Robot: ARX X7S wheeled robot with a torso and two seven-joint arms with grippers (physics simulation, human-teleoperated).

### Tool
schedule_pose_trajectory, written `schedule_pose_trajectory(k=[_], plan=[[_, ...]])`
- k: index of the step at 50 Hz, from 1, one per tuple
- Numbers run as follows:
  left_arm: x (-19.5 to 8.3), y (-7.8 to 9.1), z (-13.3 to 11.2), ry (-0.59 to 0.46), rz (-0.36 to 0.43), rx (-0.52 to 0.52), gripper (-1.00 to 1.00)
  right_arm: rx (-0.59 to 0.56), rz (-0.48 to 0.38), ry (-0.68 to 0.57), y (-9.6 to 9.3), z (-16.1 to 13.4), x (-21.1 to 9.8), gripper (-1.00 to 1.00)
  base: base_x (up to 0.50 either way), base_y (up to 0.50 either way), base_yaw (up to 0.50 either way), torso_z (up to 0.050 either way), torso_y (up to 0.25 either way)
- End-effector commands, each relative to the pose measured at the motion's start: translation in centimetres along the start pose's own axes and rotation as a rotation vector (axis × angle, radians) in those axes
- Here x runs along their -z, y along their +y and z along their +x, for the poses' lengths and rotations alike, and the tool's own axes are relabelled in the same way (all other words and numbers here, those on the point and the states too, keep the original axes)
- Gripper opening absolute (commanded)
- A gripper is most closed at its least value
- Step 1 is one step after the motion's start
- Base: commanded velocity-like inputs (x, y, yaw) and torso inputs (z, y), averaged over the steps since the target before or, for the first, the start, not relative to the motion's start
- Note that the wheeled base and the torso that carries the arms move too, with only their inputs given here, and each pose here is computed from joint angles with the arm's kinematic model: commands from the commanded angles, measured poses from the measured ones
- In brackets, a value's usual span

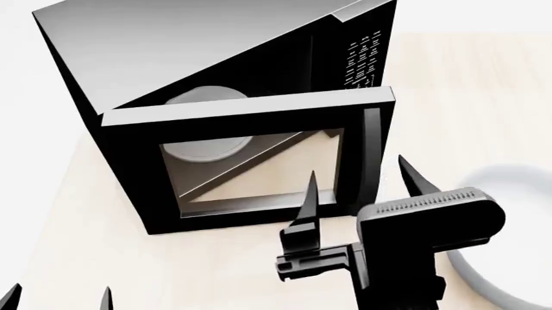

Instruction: Open the microwave.

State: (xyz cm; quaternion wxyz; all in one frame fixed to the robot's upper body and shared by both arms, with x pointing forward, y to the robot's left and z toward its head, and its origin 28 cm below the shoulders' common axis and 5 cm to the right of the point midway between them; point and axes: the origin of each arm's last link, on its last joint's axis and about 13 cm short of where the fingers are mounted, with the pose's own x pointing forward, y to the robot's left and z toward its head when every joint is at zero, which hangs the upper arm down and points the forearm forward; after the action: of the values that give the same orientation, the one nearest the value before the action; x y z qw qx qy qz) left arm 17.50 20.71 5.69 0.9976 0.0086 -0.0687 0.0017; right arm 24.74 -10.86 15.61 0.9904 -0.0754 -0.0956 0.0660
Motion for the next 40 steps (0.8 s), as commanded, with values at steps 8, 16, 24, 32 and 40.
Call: schedule_pose_trajectory(k=[8, 16, 24, 32, 40], plan=[[0.1, 0.0, 0.1, 0.002, 0.0, 0.0, 1.0, 0.006, -0.113, -0.116, 0.4, -3.1, -7.2, 1.0, 0.0, 0.0, 0.0, 0.0, 0.0], [0.1, -0.1, 0.0, 0.002, 0.002, 0.005, 1.0, 0.0, -0.183, -0.17, 0.3, -2.7, -9.6, 1.0, 0.0, 0.0, 0.0, 0.0, 0.0], [0.2, -0.1, 0.0, 0.002, 0.001, 0.006, 1.0, -0.012, -0.155, -0.161, -0.5, -0.1, -12.5, 1.0, 0.0, 0.0, 0.0, 0.0, 0.0], [0.2, 0.1, 0.1, 0.008, 0.0, 0.002, 1.0, 0.005, -0.163, -0.119, -1.1, 3.2, -13.8, 1.0, 0.0, 0.0, 0.0, 0.0, 0.0], [0.3, 0.0, 0.2, 0.009, -0.001, 0.007, 1.0, -0.012, -0.157, -0.027, -1.2, 5.9, -14.4, 1.0, 0.0, 0.0, 0.0, 0.0, 0.0]])
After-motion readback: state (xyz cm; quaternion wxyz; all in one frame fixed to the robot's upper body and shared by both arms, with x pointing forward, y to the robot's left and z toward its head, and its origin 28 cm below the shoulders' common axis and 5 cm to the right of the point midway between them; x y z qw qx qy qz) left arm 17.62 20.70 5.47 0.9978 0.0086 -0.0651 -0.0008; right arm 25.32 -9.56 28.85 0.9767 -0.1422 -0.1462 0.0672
